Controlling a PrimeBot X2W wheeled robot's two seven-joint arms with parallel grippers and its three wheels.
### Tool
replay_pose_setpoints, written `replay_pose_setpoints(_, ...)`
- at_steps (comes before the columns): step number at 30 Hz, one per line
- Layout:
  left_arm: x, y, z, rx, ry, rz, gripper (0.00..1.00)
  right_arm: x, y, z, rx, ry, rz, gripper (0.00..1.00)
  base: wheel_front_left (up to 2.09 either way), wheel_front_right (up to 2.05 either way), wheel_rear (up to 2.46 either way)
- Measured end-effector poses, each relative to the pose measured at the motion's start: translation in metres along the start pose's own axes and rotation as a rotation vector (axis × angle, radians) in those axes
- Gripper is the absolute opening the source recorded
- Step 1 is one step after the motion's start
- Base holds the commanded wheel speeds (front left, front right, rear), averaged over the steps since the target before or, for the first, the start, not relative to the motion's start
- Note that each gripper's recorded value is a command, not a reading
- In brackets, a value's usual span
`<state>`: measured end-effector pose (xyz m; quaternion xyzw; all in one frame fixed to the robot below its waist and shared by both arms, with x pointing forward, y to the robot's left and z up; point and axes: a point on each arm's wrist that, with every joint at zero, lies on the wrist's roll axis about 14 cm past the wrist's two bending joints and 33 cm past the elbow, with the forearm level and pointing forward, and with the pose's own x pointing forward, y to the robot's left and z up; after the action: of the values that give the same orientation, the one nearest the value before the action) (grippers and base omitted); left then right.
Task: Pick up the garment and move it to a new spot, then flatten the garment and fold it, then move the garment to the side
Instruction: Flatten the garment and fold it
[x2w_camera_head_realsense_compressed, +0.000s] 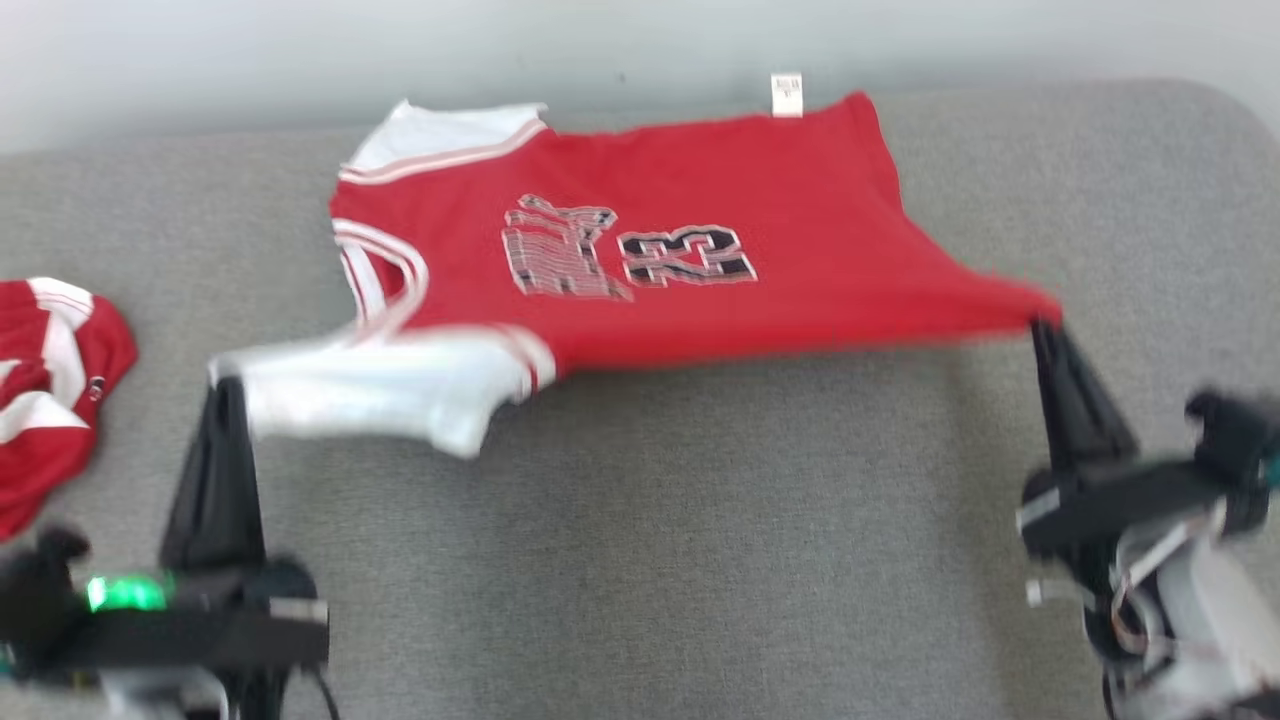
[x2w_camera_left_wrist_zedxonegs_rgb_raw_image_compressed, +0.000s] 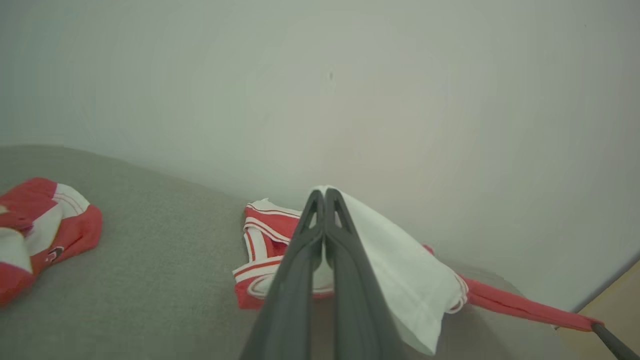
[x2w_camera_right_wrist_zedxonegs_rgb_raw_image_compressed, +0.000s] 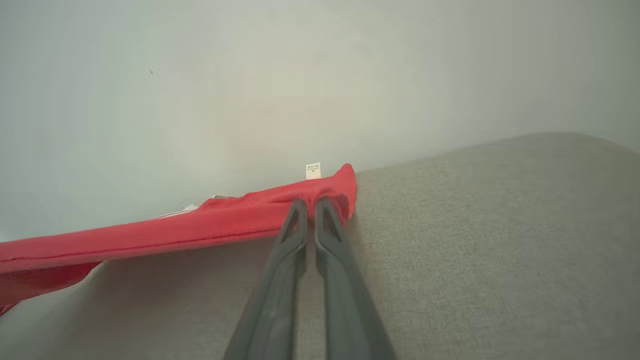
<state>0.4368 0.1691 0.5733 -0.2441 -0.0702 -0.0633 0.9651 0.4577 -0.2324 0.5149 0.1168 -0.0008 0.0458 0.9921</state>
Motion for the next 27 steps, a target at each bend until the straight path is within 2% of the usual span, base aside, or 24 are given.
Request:
replay_pose_setpoints(5, -0.043, 0.02, -0.025, -0.061, 0.068, 0.114, 0.0, -0.033, 0.003, -0.021, 0.021, 0.07, -0.021, 0.0, 0.0, 0.0, 0.0)
replay_pose_setpoints(12, -0.094, 0.027, -0.059, -0.121, 0.156, 0.21, 0.0, -0.08, 0.0, -0.053, -0.01, 0.198, -0.058, 0.0, 0.0, 0.0, 0.0)
replay_pose_setpoints(21, -0.138, 0.033, -0.081, -0.141, 0.237, 0.272, 0.0, -0.127, -0.015, -0.076, -0.016, 0.325, -0.132, 0.0, 0.0, 0.0, 0.0)
replay_pose_setpoints(27, -0.14, 0.028, -0.098, -0.137, 0.309, 0.243, 0.0, -0.132, -0.013, -0.088, -0.004, 0.37, -0.145, 0.0, 0.0, 0.0, 0.0)
